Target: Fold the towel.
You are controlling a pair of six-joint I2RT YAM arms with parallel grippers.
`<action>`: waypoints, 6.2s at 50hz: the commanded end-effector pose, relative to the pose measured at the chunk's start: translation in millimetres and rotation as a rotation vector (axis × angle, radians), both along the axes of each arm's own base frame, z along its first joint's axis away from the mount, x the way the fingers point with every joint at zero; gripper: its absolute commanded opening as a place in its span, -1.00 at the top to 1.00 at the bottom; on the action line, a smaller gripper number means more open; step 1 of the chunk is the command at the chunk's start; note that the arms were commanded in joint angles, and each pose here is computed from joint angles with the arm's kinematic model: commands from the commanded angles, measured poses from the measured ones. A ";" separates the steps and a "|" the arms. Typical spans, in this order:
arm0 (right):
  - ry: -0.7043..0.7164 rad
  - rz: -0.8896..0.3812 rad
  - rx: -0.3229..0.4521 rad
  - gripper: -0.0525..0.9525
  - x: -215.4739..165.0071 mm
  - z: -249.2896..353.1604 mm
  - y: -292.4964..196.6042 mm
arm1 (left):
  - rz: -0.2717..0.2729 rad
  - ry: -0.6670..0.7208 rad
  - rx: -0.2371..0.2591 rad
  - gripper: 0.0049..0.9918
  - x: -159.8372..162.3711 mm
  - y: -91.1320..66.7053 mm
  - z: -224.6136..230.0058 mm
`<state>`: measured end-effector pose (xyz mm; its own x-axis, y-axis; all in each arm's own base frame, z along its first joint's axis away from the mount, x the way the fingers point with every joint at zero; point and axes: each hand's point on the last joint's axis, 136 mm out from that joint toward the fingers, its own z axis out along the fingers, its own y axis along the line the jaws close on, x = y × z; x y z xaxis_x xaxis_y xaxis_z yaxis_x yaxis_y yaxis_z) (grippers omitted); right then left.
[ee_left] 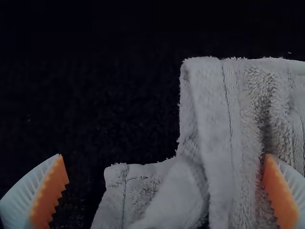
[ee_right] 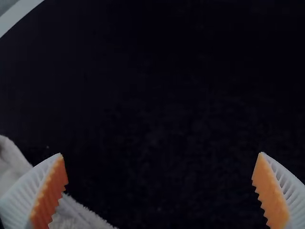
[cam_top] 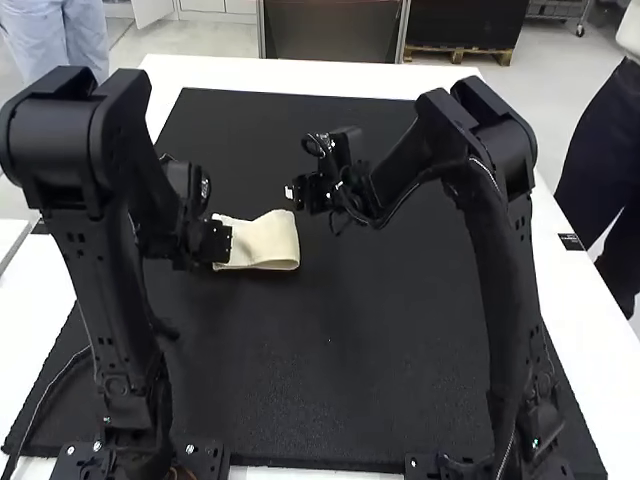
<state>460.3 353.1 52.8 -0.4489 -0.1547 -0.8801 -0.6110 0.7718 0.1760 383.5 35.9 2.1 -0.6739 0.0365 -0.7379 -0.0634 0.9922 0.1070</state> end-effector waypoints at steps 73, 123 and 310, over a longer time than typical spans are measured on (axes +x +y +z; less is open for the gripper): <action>0.000 0.031 -0.040 -0.89 -17.8 -16.6 5.6 | -0.013 -0.171 0.021 -0.91 26.6 -8.1 61.5; -0.042 0.117 -0.087 -0.89 -48.6 -21.4 38.9 | -0.015 -0.178 0.021 -0.91 27.2 -9.7 62.5; -0.148 -0.095 -0.019 -0.89 22.9 45.3 -44.0 | -0.057 -0.276 -0.019 -0.91 50.6 -46.0 101.0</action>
<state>493.3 279.7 92.9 -0.3492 -0.1309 -0.9279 -0.5097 0.8574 0.0709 437.6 -28.2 98.9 -0.4510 0.0760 -0.8893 0.0201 0.9970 0.0750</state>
